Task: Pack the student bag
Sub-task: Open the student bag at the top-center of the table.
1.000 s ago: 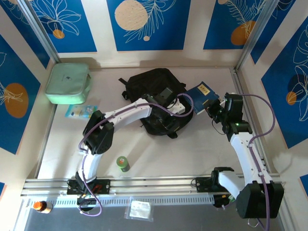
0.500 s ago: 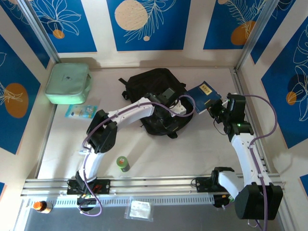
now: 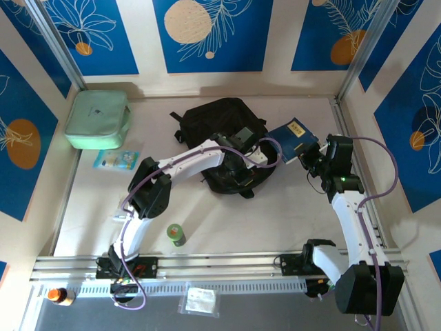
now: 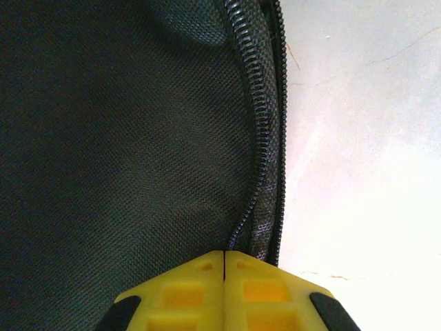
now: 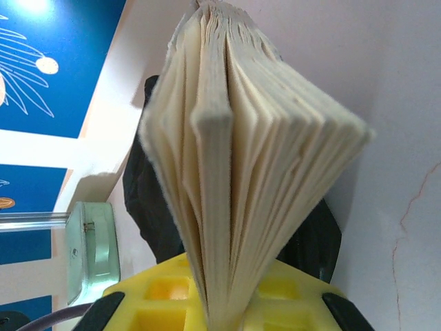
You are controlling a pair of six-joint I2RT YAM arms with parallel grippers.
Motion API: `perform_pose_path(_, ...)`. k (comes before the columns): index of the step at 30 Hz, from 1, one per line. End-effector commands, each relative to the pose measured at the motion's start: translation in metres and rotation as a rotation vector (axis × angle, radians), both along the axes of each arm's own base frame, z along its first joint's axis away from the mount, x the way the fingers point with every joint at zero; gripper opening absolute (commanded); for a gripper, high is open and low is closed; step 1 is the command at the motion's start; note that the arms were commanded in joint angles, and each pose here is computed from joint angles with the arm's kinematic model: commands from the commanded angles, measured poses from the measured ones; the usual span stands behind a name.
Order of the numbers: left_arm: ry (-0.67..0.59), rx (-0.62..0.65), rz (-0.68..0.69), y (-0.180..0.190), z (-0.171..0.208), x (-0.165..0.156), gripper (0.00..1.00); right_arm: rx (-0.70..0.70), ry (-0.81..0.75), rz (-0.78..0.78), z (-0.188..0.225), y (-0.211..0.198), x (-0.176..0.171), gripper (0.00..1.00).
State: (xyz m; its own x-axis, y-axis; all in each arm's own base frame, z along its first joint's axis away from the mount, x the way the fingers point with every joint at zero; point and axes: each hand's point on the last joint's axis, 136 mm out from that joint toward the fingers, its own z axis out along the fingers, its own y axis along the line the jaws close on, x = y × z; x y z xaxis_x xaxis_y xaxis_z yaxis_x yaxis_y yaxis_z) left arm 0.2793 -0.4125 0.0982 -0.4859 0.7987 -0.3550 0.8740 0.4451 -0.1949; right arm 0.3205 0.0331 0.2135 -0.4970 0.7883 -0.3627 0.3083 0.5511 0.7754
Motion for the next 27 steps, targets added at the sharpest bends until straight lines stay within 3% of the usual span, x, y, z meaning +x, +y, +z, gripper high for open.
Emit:
perform_pose_path(1, -0.079, -0.03, -0.005, 0.004, 0.037, 0.004, 0.0, -0.002, -0.027, 0.002, 0.007, -0.002, -0.004, 0.0)
perform_pose_path(9, -0.176, -0.164, 0.11, 0.014, 0.075, 0.028, 0.0, -0.041, -0.035, -0.048, 0.017, -0.02, -0.018, 0.0)
perform_pose_path(17, -0.17, -0.203, 0.351, 0.043, 0.069, 0.071, 0.0, -0.07, 0.035, -0.053, 0.012, -0.022, -0.043, 0.0)
perform_pose_path(23, -0.142, -0.234, 0.473, 0.057, 0.067, 0.093, 0.0, 0.037, 0.143, -0.002, -0.008, 0.0, -0.063, 0.0)
perform_pose_path(27, -0.122, -0.279, 0.485, 0.056, 0.071, 0.097, 0.0, 0.112, 0.19, 0.037, -0.022, 0.021, -0.069, 0.0)
